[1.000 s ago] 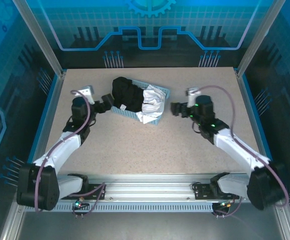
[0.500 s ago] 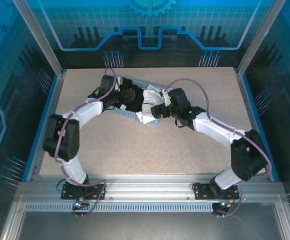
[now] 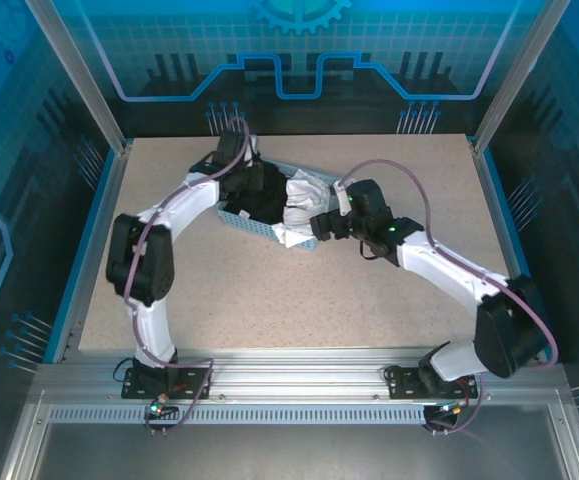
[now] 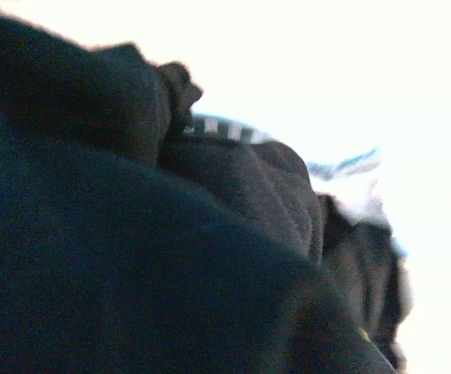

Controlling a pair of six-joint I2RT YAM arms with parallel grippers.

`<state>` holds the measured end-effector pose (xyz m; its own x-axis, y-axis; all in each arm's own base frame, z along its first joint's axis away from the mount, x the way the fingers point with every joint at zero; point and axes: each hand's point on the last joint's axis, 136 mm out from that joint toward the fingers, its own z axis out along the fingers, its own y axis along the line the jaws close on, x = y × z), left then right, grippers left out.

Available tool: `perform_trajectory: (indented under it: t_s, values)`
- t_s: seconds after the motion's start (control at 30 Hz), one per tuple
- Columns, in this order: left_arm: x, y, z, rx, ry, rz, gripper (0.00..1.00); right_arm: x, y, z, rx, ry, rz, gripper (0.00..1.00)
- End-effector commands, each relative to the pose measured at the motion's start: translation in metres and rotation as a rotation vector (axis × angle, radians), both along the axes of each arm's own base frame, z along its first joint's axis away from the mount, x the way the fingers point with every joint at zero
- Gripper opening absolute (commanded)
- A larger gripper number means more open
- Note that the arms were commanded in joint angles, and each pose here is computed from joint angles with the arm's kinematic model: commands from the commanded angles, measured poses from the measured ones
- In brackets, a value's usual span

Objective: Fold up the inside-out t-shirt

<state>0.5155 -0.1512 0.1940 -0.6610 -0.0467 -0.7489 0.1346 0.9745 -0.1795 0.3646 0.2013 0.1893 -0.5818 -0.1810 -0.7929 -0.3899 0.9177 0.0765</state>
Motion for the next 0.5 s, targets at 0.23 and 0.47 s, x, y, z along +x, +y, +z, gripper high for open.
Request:
perform_trajectory:
  t_s: [0.23,0.47]
  values:
    - [-0.108,-0.072,0.355,-0.286,-0.811,-0.277,0.00,-0.013,-0.101,0.077,0.065,-0.129,-0.246,0.96]
    - [-0.145,-0.171,0.392,-0.388,-0.832,-0.566,0.00,-0.034,-0.169,0.120,0.068,-0.185,-0.454,0.95]
